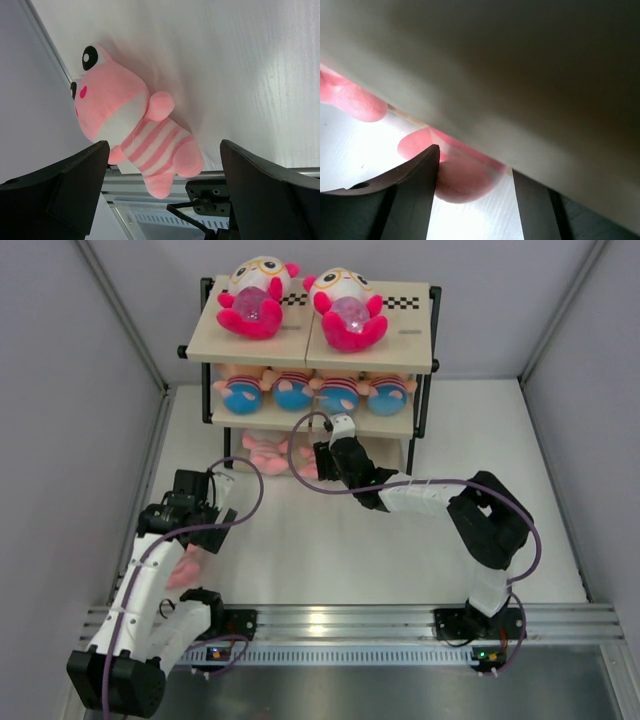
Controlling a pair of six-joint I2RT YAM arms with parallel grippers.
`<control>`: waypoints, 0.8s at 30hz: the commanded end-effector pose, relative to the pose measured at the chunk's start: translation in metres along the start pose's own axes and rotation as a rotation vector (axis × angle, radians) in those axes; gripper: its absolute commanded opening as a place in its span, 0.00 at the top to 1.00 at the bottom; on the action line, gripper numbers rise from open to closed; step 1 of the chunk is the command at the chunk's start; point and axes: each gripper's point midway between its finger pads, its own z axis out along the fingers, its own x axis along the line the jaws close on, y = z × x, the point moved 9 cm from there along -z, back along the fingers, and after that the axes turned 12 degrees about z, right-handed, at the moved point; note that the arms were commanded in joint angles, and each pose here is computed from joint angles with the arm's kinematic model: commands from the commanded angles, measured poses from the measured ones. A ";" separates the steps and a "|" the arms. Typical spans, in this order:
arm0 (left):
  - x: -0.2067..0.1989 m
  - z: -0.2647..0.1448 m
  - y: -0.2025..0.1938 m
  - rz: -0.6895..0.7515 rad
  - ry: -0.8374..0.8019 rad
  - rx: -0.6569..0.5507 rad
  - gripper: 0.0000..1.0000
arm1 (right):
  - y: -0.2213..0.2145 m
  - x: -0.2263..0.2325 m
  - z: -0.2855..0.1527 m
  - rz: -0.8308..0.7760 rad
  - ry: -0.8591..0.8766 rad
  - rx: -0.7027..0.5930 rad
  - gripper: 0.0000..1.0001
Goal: Place and organize the stuffed toys onto the shelf
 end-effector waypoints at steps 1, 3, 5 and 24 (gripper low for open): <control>0.001 -0.001 0.004 0.006 0.000 -0.026 0.01 | 0.025 0.006 -0.007 -0.017 -0.003 -0.042 0.38; 0.000 0.001 0.003 0.005 -0.011 -0.017 0.01 | 0.024 0.007 -0.011 -0.030 -0.005 -0.035 0.35; -0.001 0.003 0.002 0.008 -0.017 -0.004 0.02 | 0.023 0.008 -0.016 -0.040 -0.003 -0.034 0.34; -0.006 0.013 -0.008 0.042 -0.015 0.056 0.01 | 0.011 0.046 -0.080 -0.054 0.081 -0.025 0.46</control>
